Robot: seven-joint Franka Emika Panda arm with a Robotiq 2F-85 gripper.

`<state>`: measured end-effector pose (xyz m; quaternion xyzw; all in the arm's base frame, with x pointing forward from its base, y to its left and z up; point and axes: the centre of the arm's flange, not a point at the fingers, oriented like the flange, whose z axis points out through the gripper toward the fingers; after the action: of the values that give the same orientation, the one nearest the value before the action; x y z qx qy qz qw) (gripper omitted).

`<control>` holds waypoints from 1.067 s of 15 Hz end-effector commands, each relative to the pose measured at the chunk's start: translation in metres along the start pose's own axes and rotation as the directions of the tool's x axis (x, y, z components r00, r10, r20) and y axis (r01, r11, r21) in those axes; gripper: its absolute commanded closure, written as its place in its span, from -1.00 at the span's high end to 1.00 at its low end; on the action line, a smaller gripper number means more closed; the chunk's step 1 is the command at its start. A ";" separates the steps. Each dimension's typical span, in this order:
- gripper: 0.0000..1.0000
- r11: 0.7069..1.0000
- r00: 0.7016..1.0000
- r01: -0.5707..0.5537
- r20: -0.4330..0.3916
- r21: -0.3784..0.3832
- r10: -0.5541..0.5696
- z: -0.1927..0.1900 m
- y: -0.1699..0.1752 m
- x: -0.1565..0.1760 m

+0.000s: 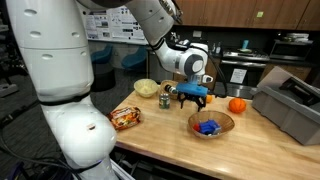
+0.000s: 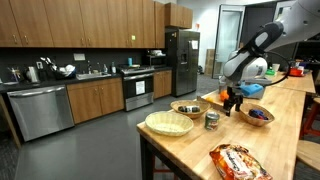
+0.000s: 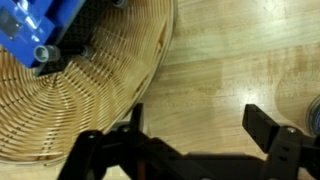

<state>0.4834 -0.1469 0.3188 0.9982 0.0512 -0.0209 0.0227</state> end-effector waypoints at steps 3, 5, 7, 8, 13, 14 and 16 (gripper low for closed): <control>1.00 0.999 1.000 -0.023 0.019 -0.045 0.024 -0.029 0.023 -0.009; 1.00 0.998 1.000 -0.022 0.017 -0.065 0.024 -0.039 0.028 -0.010; 1.00 0.996 1.000 -0.021 0.004 -0.082 0.022 -0.051 0.031 -0.010; 1.00 0.996 1.000 -0.019 -0.005 -0.088 0.019 -0.057 0.032 -0.009; 1.00 0.995 0.998 0.007 -0.067 -0.095 -0.014 -0.080 0.024 0.001; 1.00 0.995 0.998 0.010 -0.067 -0.097 -0.017 -0.082 0.023 0.002; 1.00 0.995 0.998 0.003 -0.062 -0.099 -0.009 -0.081 0.022 0.002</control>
<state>0.4929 -0.1671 0.3937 0.9962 0.0540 0.0149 0.0667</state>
